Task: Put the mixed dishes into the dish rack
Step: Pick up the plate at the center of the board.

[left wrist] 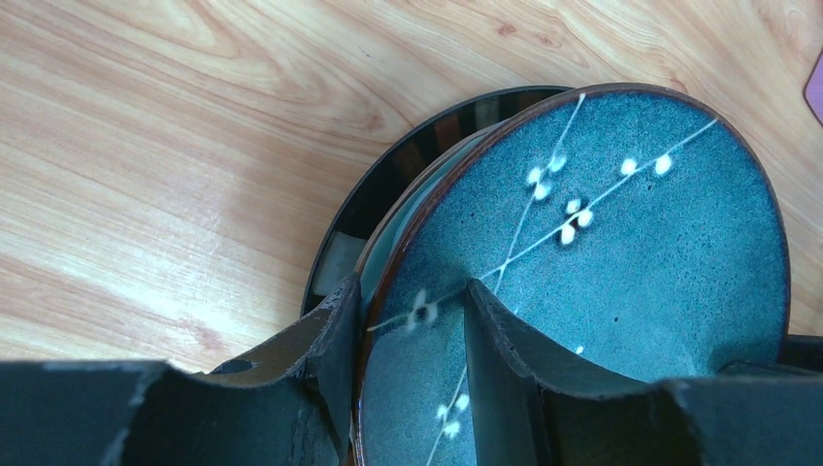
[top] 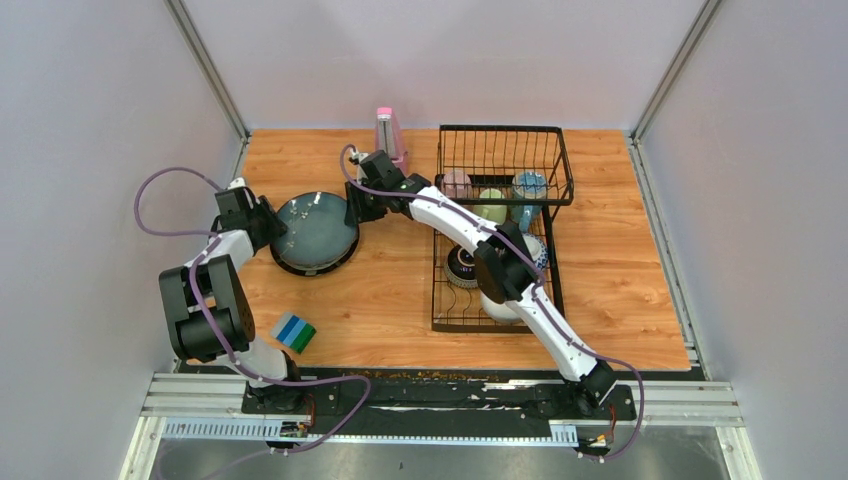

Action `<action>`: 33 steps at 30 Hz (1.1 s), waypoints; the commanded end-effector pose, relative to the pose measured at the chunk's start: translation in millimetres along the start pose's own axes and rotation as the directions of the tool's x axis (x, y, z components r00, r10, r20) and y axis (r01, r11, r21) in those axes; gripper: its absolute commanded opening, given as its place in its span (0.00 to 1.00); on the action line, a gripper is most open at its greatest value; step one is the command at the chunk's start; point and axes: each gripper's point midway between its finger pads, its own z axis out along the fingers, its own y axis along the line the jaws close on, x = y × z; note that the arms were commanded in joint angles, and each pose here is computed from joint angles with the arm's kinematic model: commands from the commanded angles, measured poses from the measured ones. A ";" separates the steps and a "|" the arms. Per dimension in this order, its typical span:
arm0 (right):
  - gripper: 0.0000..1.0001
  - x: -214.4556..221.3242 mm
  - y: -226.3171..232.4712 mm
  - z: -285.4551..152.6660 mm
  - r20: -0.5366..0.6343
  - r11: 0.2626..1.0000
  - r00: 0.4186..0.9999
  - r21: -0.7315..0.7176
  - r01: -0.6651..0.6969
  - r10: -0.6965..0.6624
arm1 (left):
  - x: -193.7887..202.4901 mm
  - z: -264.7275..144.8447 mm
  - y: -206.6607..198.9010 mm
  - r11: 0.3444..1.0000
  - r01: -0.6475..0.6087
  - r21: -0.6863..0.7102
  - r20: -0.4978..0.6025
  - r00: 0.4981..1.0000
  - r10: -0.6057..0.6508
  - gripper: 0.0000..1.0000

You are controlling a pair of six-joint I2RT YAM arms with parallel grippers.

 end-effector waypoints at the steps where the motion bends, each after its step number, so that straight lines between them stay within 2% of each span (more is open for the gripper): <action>1: 0.35 -56.7 71.4 -52.6 0.133 0.982 0.991 -0.186 0.043 -0.018 | -6.7 -15.8 -56.3 0.973 -0.037 0.229 0.058 0.998 0.024 0.30; 2: 0.36 -58.3 72.3 -54.7 0.137 0.981 0.990 -0.187 0.045 -0.020 | -6.5 -16.7 -58.1 0.970 -0.033 0.240 0.060 0.998 0.019 0.34; 6: 0.37 -61.2 74.2 -58.1 0.146 0.982 0.989 -0.186 0.047 -0.020 | -12.2 -21.8 -62.2 0.967 -0.032 0.251 0.077 0.997 0.012 0.41; 12: 0.40 -60.4 73.8 -57.2 0.143 0.982 0.990 -0.185 0.042 -0.015 | -11.5 -21.4 -66.3 0.961 -0.030 0.274 0.071 0.997 0.011 0.42; 16: 0.37 -61.3 75.2 -57.5 0.148 0.982 0.989 -0.185 0.044 -0.017 | -9.6 -21.4 -66.4 0.961 -0.022 0.277 0.061 0.998 0.006 0.41; 25: 0.37 -56.1 87.8 -56.5 0.150 0.973 0.986 -0.205 0.105 -0.075 | -8.6 -21.7 -45.2 0.989 0.000 0.150 0.053 0.999 -0.008 0.56; 33: 0.36 -53.8 90.9 -53.8 0.153 0.974 0.985 -0.196 0.113 -0.083 | -15.6 -27.7 -45.2 0.991 -0.004 0.137 0.071 0.997 -0.005 0.60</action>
